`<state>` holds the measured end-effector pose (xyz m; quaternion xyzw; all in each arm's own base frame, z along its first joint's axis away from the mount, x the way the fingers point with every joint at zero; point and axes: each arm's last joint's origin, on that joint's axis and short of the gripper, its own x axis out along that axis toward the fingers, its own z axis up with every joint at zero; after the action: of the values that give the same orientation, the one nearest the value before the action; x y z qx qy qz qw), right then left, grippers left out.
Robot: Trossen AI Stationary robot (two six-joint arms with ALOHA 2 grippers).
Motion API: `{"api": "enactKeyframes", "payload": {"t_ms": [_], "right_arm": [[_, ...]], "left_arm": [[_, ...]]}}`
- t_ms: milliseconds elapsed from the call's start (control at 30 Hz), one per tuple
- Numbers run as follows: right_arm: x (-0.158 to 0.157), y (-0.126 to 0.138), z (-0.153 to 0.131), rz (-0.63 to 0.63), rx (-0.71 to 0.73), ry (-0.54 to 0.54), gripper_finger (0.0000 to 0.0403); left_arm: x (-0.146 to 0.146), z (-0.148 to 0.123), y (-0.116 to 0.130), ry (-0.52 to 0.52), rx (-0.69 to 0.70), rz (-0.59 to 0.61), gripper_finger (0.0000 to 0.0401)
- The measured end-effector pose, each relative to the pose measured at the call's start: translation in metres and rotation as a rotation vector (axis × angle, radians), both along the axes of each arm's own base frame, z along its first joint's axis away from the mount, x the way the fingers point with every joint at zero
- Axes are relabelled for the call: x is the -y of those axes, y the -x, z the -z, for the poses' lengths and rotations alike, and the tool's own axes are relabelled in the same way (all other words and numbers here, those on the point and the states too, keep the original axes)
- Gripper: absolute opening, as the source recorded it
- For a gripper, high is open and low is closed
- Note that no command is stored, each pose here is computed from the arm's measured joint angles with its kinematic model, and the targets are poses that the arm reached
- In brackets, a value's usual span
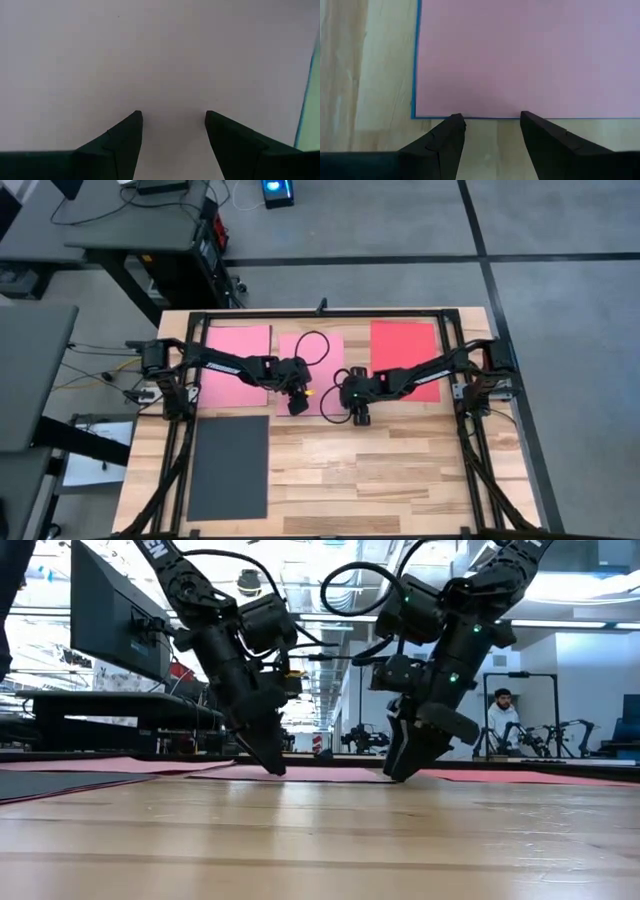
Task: Organize paper
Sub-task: Move the pink paper to the bottom right of the table
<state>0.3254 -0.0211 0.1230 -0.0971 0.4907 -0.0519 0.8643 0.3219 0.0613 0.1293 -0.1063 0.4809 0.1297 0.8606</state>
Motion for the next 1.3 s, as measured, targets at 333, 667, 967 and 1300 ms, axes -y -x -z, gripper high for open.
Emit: {"api": "enactKeyframes", "payload": {"t_ms": [333, 667, 967, 1300], "right_arm": [[0.008, -0.009, -0.006, 0.034, 0.128, 0.012, 0.0187], [-0.001, -0.014, -0.01, 0.019, 0.182, 0.0, 0.0187], [0.0, -0.02, -0.017, 0.063, 0.288, -0.036, 0.0187], [0.011, -0.024, -0.023, 0.259, 0.403, -0.162, 0.0187]], "left_arm": [[0.0, 0.0, 0.0, 0.006, 0.003, 0.003, 0.02], [0.0, 0.001, 0.0, 0.009, 0.002, 0.003, 0.02], [0.0, 0.001, 0.0, 0.01, 0.003, 0.003, 0.02], [0.0, 0.001, 0.0, 0.008, 0.002, 0.009, 0.02]]}}
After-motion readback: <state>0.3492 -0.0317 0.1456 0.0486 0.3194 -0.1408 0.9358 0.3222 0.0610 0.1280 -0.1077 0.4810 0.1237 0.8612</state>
